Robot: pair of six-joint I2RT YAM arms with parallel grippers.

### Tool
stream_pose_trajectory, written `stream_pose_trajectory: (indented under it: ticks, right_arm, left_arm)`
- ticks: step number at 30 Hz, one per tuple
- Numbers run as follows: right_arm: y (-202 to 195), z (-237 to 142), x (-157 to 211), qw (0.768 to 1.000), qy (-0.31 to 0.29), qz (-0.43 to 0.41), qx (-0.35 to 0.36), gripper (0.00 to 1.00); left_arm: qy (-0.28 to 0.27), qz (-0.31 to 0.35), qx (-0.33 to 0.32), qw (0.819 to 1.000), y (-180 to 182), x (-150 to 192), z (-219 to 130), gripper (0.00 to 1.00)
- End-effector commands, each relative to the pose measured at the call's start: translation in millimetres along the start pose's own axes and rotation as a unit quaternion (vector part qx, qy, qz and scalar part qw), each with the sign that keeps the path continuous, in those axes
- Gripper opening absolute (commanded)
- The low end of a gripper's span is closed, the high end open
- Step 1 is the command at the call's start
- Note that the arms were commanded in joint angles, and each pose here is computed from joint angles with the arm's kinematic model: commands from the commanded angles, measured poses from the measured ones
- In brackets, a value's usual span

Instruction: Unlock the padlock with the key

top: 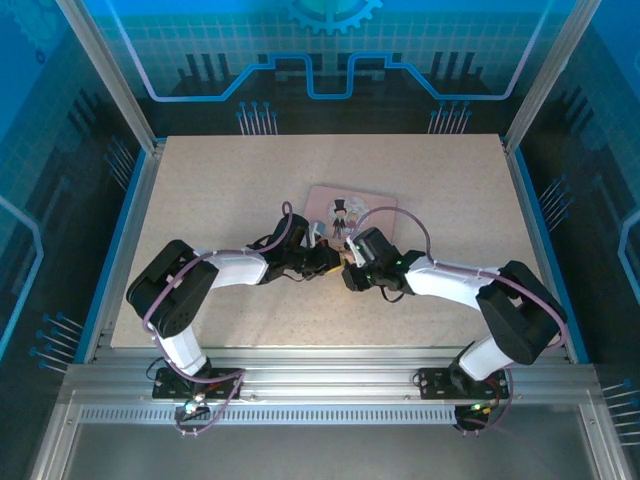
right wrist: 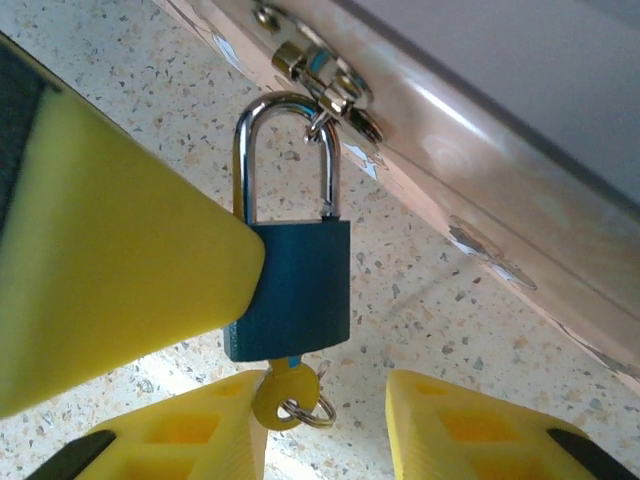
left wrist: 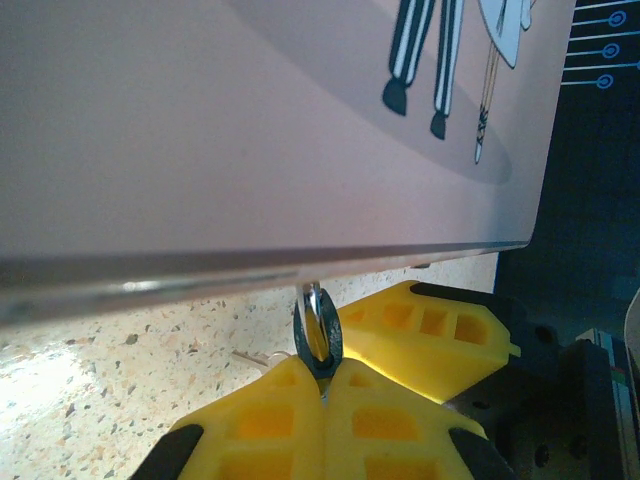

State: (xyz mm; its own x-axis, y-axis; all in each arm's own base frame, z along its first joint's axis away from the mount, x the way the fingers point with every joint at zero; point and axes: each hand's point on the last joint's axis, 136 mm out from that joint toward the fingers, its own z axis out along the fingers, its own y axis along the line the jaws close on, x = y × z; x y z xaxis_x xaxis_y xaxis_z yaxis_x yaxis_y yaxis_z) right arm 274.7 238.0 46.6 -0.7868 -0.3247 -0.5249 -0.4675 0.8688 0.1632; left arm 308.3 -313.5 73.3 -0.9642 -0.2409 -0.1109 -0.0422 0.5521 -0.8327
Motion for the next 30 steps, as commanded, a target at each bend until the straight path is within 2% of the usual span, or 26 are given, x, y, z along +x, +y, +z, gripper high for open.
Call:
stream_pose_trajectory:
  ticks: [1,3,5,6,14,18,20,30]
  right_arm:
    - [4.7,-1.2,-14.7,1.000,-0.018,-0.009,0.000,0.33]
    - [5.1,-1.3,-16.0,1.000,-0.020,-0.010,-0.001,0.22]
    - [6.3,-0.8,-16.4,1.000,-0.019,-0.013,-0.005,0.02]
    - [7.0,-0.2,-15.7,1.000,-0.017,-0.014,-0.008,0.00]
    - [5.2,3.7,-6.1,1.000,-0.006,-0.019,-0.020,0.00]
    - [6.1,6.3,-2.2,0.999,0.004,-0.037,-0.023,0.00]
    - [5.6,8.1,0.6,0.999,0.014,-0.047,-0.021,0.00]
    - [-2.8,6.0,1.0,0.997,0.021,-0.071,0.002,0.00]
  left_arm:
    - [0.011,-0.019,0.004,1.000,-2.5,-0.8,-0.9,0.00]
    - [0.011,-0.018,0.005,1.000,-2.7,-0.9,-1.0,0.00]
    - [0.009,-0.018,0.004,1.000,-2.4,-1.8,-1.4,0.00]
    - [0.009,-0.019,0.004,1.000,-1.9,-1.7,-1.6,0.00]
    - [0.004,-0.021,0.002,1.000,2.5,-2.7,-4.7,0.02]
    - [-0.009,-0.022,-0.005,1.000,5.2,-5.4,-8.9,0.28]
    - [-0.021,-0.023,-0.011,0.999,8.3,-8.2,-14.3,0.37]
    - [-0.042,-0.027,-0.015,0.999,16.3,-14.6,-30.0,0.40]
